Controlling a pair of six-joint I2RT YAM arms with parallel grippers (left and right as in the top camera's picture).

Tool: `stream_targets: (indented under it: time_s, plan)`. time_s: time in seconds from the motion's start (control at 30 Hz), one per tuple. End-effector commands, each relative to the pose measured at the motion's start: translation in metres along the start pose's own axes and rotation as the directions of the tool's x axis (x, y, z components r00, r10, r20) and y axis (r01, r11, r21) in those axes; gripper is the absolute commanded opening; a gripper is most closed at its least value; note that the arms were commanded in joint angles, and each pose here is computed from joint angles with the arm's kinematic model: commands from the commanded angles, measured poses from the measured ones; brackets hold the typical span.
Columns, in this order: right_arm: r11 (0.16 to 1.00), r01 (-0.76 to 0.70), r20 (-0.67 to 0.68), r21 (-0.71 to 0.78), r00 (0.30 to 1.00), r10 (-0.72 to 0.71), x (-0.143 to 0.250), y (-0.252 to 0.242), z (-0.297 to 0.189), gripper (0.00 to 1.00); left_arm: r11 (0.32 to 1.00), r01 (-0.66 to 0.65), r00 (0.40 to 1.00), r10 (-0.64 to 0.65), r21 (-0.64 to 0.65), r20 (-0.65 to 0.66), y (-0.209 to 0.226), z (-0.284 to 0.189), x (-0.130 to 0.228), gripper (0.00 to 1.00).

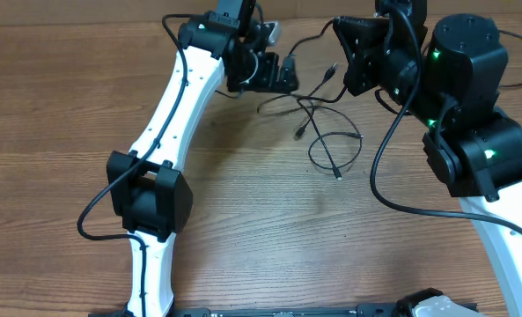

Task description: Untangle cables

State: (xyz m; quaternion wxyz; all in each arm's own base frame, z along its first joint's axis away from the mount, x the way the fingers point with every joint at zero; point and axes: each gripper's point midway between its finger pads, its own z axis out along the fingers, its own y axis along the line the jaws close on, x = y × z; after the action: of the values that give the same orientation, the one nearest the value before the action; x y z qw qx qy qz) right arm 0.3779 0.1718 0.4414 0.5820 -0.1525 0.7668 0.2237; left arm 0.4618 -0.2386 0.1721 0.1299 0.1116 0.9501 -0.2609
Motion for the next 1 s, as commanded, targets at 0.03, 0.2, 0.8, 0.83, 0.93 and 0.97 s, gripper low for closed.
stream_targets:
  time_s: [0.03,0.2,0.8,0.83,0.93,0.97]
  plan:
    - [1.000,-0.002,0.057,0.022,0.998,0.001,-0.019,-0.007,-0.014,0.04,0.986,0.095,0.995,-0.093,-0.138,0.023,0.055,-0.015,-0.004,1.00]
    - [0.999,-0.006,0.061,0.042,0.998,0.003,-0.020,-0.015,-0.015,0.04,0.984,0.140,0.990,-0.141,-0.114,0.000,0.079,-0.030,0.002,1.00]
    - [0.998,-0.001,0.080,-0.057,0.997,0.005,-0.029,-0.007,-0.022,0.04,0.995,-0.042,0.998,0.047,0.093,-0.052,0.060,-0.039,0.014,1.00]
    - [0.998,-0.004,0.087,-0.061,0.996,0.009,-0.032,-0.006,-0.024,0.04,0.995,-0.042,0.998,0.047,0.093,-0.052,0.061,-0.039,0.014,0.99]
    - [0.998,0.000,0.130,-0.066,0.991,0.009,-0.049,-0.002,-0.032,0.04,0.995,-0.042,0.998,0.047,0.092,-0.052,0.061,-0.039,0.014,1.00]
    - [0.998,0.006,0.146,-0.068,0.989,0.004,-0.056,0.000,-0.036,0.04,0.995,-0.043,0.998,0.048,0.092,-0.052,0.061,-0.039,0.014,1.00]
